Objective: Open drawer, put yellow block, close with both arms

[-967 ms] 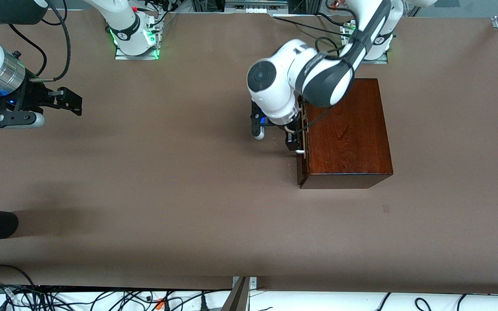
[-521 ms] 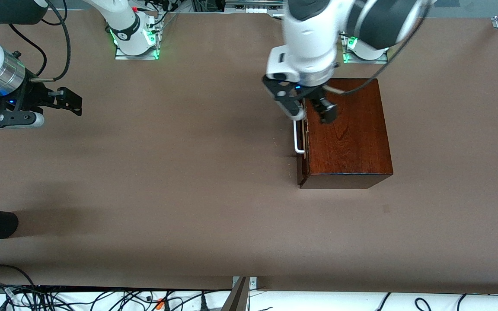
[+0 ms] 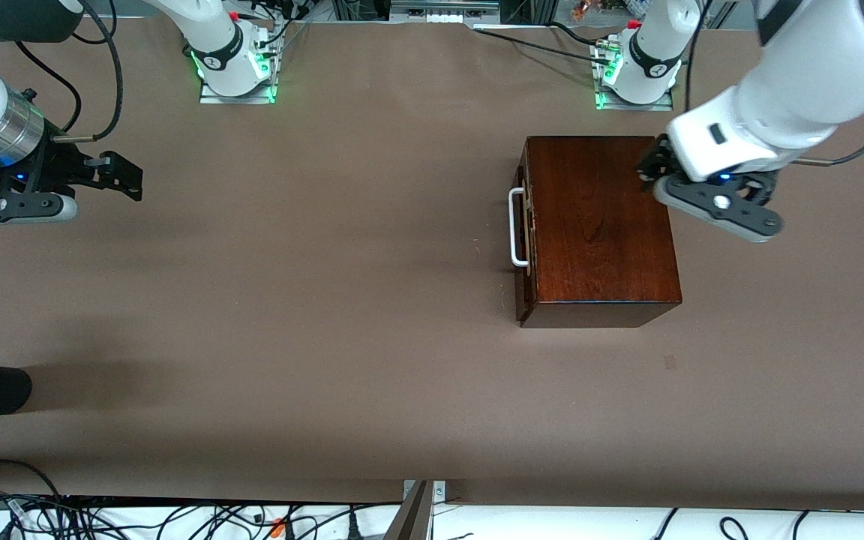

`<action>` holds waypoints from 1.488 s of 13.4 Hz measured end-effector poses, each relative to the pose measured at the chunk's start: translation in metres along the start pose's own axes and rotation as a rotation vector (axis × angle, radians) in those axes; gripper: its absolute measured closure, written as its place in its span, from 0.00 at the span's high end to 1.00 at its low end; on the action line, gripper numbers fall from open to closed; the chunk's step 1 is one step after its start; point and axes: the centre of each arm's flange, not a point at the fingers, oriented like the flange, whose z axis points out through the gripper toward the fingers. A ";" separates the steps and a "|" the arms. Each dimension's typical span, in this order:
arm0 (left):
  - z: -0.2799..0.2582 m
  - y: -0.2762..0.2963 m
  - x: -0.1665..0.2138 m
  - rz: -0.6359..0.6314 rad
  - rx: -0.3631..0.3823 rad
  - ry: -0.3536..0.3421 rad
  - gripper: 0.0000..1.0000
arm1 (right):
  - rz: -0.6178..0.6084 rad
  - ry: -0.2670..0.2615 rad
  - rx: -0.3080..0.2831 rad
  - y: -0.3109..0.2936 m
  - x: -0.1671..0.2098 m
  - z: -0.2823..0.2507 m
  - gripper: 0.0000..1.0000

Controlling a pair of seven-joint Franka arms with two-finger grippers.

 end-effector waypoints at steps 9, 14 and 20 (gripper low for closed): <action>0.020 -0.107 -0.047 -0.378 -0.039 0.021 1.00 | 0.000 0.000 0.000 0.000 0.000 0.000 1.00; 0.024 -0.095 -0.043 -0.372 -0.037 0.026 1.00 | 0.000 0.000 0.000 0.000 0.000 0.000 1.00; 0.014 -0.093 -0.051 -0.355 -0.033 0.059 1.00 | 0.000 0.000 0.000 0.000 0.000 0.000 1.00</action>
